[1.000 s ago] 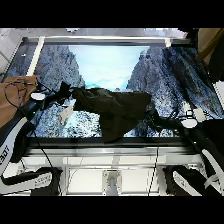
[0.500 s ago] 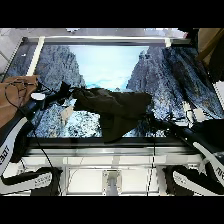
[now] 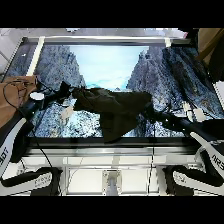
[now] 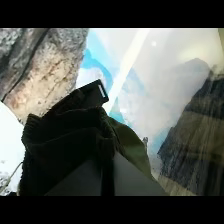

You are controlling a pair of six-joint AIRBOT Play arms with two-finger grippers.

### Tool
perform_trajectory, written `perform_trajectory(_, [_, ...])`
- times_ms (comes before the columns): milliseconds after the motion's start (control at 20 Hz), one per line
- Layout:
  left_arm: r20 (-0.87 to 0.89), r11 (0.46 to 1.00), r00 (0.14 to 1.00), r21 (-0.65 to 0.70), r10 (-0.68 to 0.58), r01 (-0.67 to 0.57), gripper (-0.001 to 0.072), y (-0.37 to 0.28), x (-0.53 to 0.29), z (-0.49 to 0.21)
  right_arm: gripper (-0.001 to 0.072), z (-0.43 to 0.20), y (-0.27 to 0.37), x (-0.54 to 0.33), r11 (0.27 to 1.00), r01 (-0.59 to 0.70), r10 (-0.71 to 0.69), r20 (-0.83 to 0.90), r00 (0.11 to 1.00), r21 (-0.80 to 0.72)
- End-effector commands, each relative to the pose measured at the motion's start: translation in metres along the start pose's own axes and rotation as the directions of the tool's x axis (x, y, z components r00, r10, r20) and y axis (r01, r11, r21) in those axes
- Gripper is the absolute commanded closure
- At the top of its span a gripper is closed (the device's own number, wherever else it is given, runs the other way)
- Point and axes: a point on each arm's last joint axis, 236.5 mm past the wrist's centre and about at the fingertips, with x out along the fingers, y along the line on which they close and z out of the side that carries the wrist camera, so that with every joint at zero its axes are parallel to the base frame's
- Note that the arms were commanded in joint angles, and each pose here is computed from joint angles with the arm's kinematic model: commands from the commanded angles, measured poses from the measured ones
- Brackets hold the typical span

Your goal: Fold the clothes and pants, and hang the long-sleeved shirts on hangers.

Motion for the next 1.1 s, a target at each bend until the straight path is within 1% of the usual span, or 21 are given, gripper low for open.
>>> perform_trajectory(0, [0.018,0.984,0.996,0.161,-0.084,0.08,0.0684,-0.035,-0.036,0.01,0.0708,0.002,0.072,-0.03,0.96,-0.141,0.136,-0.04,0.99,-0.241])
perform_trajectory(100, [0.047,0.958,0.984,0.241,-0.17,0.154,0.0685,-0.068,-0.082,0.02,0.0708,-0.001,0.129,-0.077,0.861,-0.195,0.194,-0.05,0.98,-0.469])
perform_trajectory(150, [0.071,0.943,0.974,0.272,-0.217,0.19,0.0685,-0.086,-0.109,0.024,0.0708,-0.001,0.157,-0.106,0.81,-0.192,0.213,-0.028,0.977,-0.554])
perform_trajectory(250, [0.145,0.906,0.939,0.343,-0.311,0.247,0.0686,-0.121,-0.165,0.034,0.0709,0.002,0.212,-0.17,0.704,-0.13,0.256,0.079,0.963,-0.699])
perform_trajectory(300, [0.187,0.877,0.911,0.396,-0.367,0.272,0.0686,-0.143,-0.198,0.038,0.0709,0.0,0.237,-0.2,0.657,-0.096,0.286,0.129,0.949,-0.748])
perform_trajectory(350, [0.215,0.839,0.882,0.463,-0.418,0.285,0.0686,-0.167,-0.231,0.039,0.071,-0.004,0.264,-0.232,0.614,-0.068,0.324,0.172,0.93,-0.786])
perform_trajectory(450, [0.224,0.746,0.841,0.605,-0.493,0.276,0.0686,-0.209,-0.288,0.03,0.071,-0.021,0.308,-0.279,0.523,-0.052,0.388,0.183,0.903,-0.851])
perform_trajectory(550, [0.207,0.661,0.829,0.712,-0.52,0.237,0.0687,-0.239,-0.33,0.02,0.0711,-0.036,0.344,-0.314,0.442,-0.04,0.439,0.177,0.881,-0.896])
perform_trajectory(600, [0.212,0.626,0.833,0.756,-0.511,0.191,0.0687,-0.249,-0.347,0.02,0.0712,-0.039,0.36,-0.329,0.416,-0.032,0.466,0.183,0.866,-0.909])
perform_trajectory(650, [0.234,0.609,0.838,0.78,-0.493,0.14,0.0686,-0.255,-0.362,0.023,0.0712,-0.04,0.374,-0.343,0.396,-0.015,0.484,0.195,0.853,-0.918])
perform_trajectory(750, [0.253,0.57,0.857,0.82,-0.448,0.056,0.0686,-0.26,-0.384,0.024,0.0712,-0.046,0.391,-0.36,0.348,0.013,0.47,0.187,0.863,-0.937])
perform_trajectory(850, [0.229,0.531,0.869,0.846,-0.439,0.046,0.0687,-0.27,-0.398,0.016,0.0712,-0.049,0.407,-0.374,0.284,0.055,0.457,0.186,0.87,-0.957])
perform_trajectory(900, [0.219,0.52,0.868,0.853,-0.446,0.052,0.0687,-0.276,-0.403,0.015,0.0713,-0.039,0.417,-0.383,0.278,0.101,0.465,0.226,0.856,-0.955])
perform_trajectory(950, [0.203,0.531,0.871,0.844,-0.448,0.076,0.0687,-0.279,-0.404,0.013,0.0713,-0.027,0.425,-0.389,0.293,0.136,0.47,0.266,0.841,-0.946])
perform_trajectory(1000, [0.186,0.537,0.877,0.838,-0.444,0.094,0.0687,-0.278,-0.4,0.011,0.0713,-0.016,0.43,-0.387,0.309,0.144,0.469,0.282,0.837,-0.94])
perform_trajectory(1050, [0.17,0.541,0.893,0.836,-0.417,0.093,0.0687,-0.272,-0.392,0.01,0.0713,-0.006,0.429,-0.374,0.321,0.13,0.45,0.272,0.851,-0.938])
